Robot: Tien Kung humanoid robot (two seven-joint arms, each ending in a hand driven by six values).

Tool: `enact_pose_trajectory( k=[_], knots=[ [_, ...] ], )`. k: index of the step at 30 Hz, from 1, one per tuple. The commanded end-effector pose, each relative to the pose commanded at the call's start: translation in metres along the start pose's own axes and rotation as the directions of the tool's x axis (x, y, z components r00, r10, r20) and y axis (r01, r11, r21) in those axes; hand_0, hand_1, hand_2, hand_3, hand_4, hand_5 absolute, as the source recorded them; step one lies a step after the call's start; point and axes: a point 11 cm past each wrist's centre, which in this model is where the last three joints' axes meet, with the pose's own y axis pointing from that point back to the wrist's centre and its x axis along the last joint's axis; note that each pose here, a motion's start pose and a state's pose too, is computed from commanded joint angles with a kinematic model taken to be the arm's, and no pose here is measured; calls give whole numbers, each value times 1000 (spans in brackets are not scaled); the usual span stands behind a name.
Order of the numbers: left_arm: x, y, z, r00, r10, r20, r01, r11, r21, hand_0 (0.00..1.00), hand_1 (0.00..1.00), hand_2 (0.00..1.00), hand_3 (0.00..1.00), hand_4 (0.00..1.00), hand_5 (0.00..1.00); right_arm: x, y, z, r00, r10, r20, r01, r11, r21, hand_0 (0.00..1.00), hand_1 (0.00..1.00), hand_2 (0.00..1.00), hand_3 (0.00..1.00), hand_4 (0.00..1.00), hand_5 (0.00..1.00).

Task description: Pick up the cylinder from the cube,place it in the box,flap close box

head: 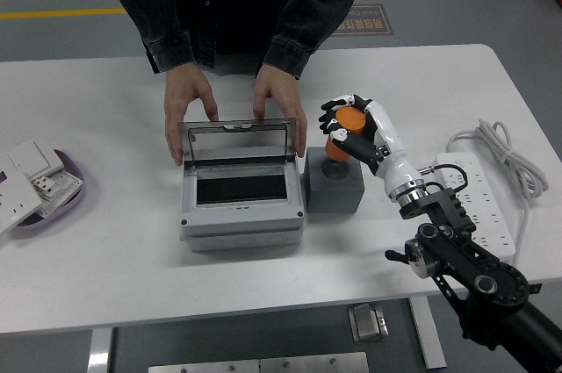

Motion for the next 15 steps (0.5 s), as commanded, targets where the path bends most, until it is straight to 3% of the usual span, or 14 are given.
enact_pose_trajectory(
  k=[7,8,13,14,15],
  knots=[
    [0,0,-1,1000,0,0,0,1000,3,612,620,585,631,695,197,-53,2,-32,990,-107,-93,115,990,80,354,333,245,232,2,2],
    [0,0,-1,1000,1,0,-1,1000,4,612,620,584,631,695,198,-61,3,-37,986,-123,-113,134,987,91,170,249,236,223,2,2],
    [0,0,-1,1000,2,0,-2,1000,5,612,620,584,631,695,198,-98,8,-40,957,-210,-200,234,967,103,170,249,236,223,2,2],
    [0,0,-1,1000,1,1,-1,1000,5,612,620,584,631,695,199,-105,9,-40,950,-227,-216,253,962,103,33,187,227,213,2,2],
    [0,0,-1,1000,1,1,-1,1000,5,612,620,584,631,695,199,-111,11,-39,943,-240,-229,268,958,103,33,187,227,213,2,2]
  ],
)
